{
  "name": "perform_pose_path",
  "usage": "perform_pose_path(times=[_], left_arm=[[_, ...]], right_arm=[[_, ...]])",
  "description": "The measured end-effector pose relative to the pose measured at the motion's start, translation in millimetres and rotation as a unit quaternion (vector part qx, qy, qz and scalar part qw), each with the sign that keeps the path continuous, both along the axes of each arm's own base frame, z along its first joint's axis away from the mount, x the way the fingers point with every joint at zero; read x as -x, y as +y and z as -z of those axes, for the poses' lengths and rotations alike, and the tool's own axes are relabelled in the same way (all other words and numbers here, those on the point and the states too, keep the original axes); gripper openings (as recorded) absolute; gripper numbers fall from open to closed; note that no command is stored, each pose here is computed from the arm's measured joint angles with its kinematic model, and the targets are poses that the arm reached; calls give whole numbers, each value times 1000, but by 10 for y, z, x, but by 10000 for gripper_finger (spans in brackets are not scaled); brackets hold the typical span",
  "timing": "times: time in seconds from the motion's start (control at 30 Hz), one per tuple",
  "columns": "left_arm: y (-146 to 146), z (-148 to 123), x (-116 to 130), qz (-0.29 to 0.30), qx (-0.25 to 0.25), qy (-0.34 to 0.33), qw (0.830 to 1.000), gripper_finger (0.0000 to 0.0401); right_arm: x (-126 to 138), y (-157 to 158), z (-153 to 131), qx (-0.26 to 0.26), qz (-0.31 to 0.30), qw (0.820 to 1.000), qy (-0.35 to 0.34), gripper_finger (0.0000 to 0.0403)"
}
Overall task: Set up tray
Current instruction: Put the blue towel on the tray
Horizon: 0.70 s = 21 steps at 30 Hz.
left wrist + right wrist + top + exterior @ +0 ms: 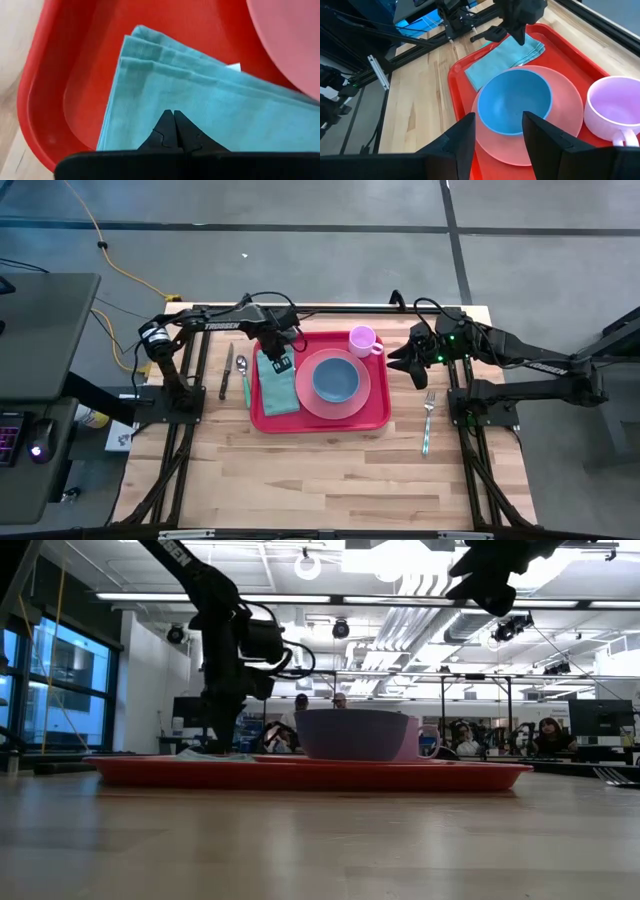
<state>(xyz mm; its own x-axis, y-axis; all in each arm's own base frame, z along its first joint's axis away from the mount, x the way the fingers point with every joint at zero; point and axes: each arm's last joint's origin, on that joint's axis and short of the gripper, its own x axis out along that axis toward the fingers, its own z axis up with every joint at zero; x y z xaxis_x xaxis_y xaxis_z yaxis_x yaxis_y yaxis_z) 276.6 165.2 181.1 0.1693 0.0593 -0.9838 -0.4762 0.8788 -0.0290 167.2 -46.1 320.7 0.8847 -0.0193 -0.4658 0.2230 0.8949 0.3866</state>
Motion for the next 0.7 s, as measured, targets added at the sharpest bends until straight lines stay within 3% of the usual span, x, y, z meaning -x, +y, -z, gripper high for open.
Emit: perform_pose_path(times=[0.43, 0.7], left_arm=[[41, 195, -62, 2, 11, 14, 1000, 8], [77, 215, -131, 4, -1, -17, 1000, 8]], right_arm=[[2, 1, 3, 0, -2, 1000, 2, 142], [2, 3, 3, -2, -4, 1000, 2, 142]])
